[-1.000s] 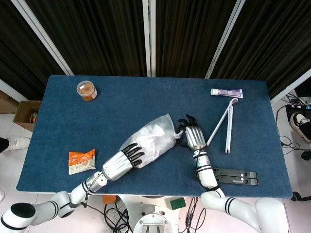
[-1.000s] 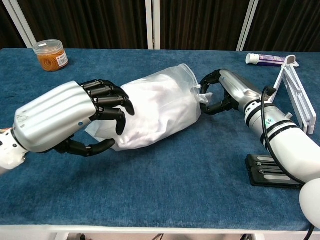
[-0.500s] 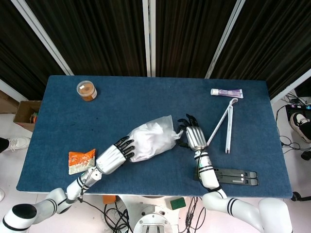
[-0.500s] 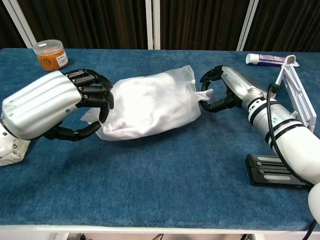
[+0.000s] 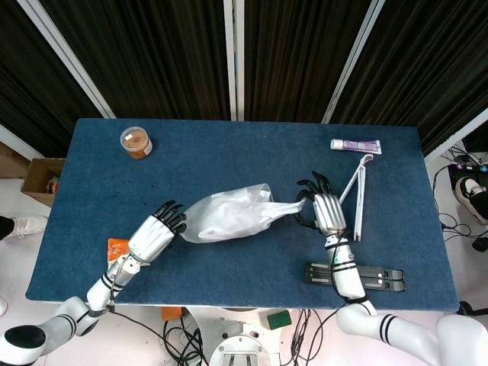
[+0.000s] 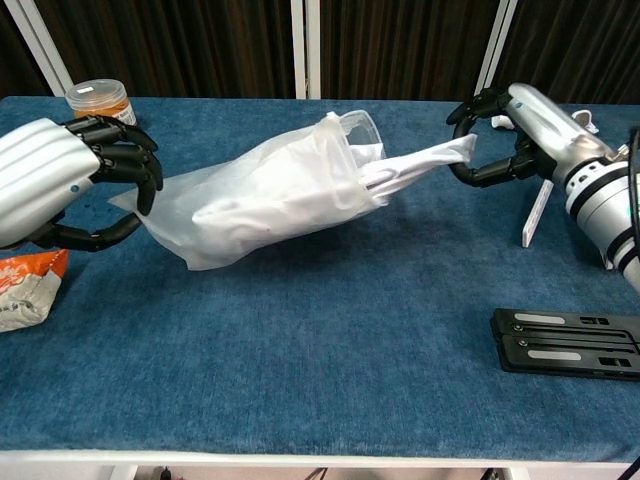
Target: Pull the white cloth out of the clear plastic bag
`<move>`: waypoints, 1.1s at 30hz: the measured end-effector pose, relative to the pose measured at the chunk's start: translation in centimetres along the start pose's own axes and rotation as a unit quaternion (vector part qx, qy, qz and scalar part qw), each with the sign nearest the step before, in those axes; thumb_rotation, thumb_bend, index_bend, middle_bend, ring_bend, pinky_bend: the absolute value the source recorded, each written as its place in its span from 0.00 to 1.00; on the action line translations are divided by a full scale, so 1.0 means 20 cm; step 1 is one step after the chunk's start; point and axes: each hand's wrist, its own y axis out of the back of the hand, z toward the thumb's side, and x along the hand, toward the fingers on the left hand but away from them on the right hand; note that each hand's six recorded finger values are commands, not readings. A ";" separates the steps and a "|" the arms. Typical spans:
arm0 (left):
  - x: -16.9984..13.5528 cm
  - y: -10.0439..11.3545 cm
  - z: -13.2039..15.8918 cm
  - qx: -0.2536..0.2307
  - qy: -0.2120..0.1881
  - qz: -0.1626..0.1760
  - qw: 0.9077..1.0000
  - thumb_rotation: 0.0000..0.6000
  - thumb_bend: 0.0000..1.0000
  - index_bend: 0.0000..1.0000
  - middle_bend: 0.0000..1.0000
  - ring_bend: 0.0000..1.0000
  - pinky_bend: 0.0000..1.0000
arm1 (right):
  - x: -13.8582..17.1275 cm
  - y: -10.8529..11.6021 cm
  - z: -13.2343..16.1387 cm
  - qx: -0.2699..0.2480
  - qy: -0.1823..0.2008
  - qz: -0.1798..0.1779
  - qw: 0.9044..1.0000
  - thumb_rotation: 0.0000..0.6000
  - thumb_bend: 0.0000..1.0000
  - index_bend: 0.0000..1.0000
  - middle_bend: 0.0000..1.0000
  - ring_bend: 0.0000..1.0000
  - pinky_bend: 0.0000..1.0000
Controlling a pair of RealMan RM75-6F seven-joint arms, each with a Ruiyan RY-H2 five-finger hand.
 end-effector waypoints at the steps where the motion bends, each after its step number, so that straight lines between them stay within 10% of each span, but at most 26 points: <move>1: -0.01 0.00 -0.02 0.003 0.007 -0.001 1.000 1.00 0.51 0.65 0.40 0.24 0.23 | 0.00 0.02 -0.01 -0.001 0.000 -0.004 1.000 1.00 0.57 0.81 0.28 0.02 0.07; 28: -0.27 0.13 -0.51 0.069 0.151 -0.010 0.986 1.00 0.51 0.63 0.39 0.24 0.23 | 0.01 0.78 -0.40 0.049 -0.088 -0.149 0.984 1.00 0.57 0.81 0.28 0.02 0.07; 33: -0.27 0.13 -0.51 0.063 0.158 -0.010 0.985 1.00 0.38 0.43 0.32 0.22 0.22 | 0.01 0.78 -0.47 0.056 -0.109 -0.136 0.983 1.00 0.54 0.68 0.22 0.01 0.05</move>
